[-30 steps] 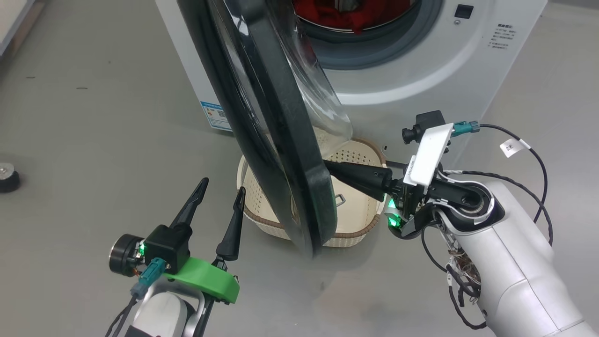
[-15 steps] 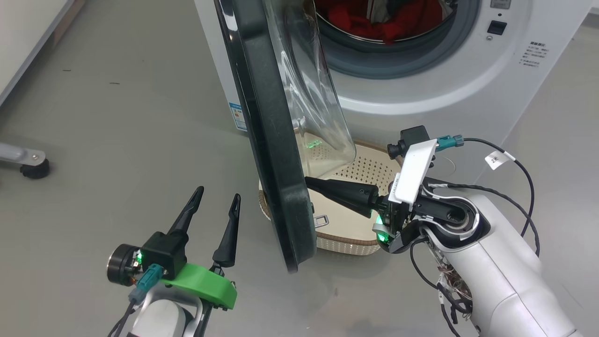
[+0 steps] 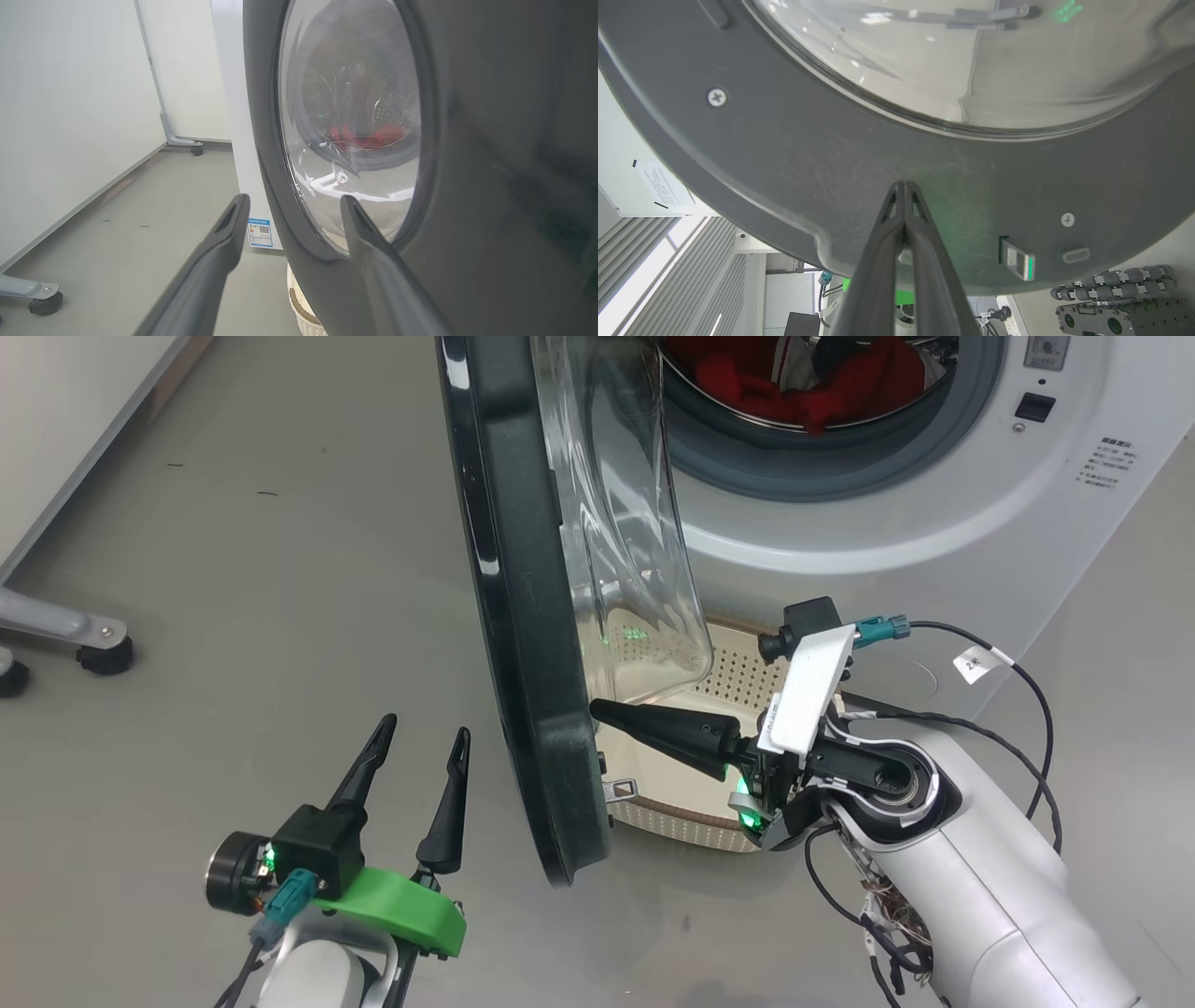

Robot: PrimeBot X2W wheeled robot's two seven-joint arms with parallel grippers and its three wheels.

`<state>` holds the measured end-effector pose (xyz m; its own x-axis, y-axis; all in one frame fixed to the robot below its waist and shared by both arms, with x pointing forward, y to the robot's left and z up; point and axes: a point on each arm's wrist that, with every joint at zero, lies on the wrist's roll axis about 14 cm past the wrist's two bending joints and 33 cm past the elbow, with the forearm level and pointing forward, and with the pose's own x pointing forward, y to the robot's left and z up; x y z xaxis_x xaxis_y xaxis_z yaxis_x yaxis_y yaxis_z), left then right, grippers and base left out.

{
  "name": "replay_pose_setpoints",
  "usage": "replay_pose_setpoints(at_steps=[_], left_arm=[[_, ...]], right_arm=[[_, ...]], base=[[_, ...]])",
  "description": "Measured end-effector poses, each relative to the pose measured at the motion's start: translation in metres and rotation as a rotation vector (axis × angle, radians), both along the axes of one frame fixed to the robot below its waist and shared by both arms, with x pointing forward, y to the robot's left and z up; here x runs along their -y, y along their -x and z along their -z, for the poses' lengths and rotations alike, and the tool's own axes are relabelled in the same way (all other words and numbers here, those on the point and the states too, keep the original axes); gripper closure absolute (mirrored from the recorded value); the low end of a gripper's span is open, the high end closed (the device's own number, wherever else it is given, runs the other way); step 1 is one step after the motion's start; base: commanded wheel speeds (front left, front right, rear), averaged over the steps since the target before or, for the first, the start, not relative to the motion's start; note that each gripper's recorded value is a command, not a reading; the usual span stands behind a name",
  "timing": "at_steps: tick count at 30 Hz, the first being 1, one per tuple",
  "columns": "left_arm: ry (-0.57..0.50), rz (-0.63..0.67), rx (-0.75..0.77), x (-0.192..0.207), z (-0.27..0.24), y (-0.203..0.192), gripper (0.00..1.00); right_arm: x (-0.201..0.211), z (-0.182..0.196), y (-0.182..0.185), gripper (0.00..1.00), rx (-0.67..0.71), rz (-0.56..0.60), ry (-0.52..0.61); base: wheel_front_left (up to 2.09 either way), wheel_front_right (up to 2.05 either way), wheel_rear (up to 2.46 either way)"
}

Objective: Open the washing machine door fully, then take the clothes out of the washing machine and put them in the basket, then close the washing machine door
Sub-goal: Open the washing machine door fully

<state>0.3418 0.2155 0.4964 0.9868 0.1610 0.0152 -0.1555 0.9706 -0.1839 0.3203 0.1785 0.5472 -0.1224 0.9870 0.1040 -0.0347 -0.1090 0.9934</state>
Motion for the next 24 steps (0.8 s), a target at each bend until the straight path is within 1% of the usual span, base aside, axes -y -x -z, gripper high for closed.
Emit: replay_pose_setpoints(at_steps=[6,10,13,17,18,19,20,21,24], left_arm=[[0.001,0.001,0.002,0.0,0.0,0.0,0.0],[0.003,-0.014,-0.001,-0.002,0.001,0.001,0.0],[0.008,-0.009,-0.007,-0.001,0.003,0.001,0.0],[0.01,0.006,-0.004,0.004,0.003,-0.001,0.0],[0.01,0.008,-0.003,0.005,0.003,-0.002,0.0],[0.01,0.009,-0.003,0.005,0.002,-0.002,0.0],[0.01,0.01,-0.002,0.005,0.002,-0.002,0.0],[0.011,0.011,-0.001,0.006,0.002,-0.002,0.0],[0.012,0.013,0.0,0.006,0.002,-0.003,0.0]], right_arm=[[0.003,-0.002,-0.007,1.0,-0.019,0.05,-0.016],[0.009,-0.008,-0.016,1.0,-0.057,0.109,-0.054],[0.019,-0.011,-0.028,1.0,-0.074,0.187,-0.074],[0.039,-0.014,-0.055,1.0,-0.087,0.343,-0.1],[0.045,-0.014,-0.061,0.86,-0.088,0.384,-0.104],[0.05,-0.013,-0.066,0.65,-0.086,0.416,-0.102],[0.056,-0.01,-0.071,0.29,-0.084,0.452,-0.094],[0.062,-0.007,-0.075,0.0,-0.086,0.492,-0.088],[0.085,0.005,-0.09,0.0,-0.075,0.618,-0.052]], base=[[0.0,0.0,0.0],[0.0,0.0,0.0],[0.0,0.0,0.0],[0.0,0.0,0.0],[0.0,0.0,0.0],[0.0,0.0,0.0],[0.0,0.0,0.0],[0.0,0.0,0.0],[0.0,0.0,0.0]])
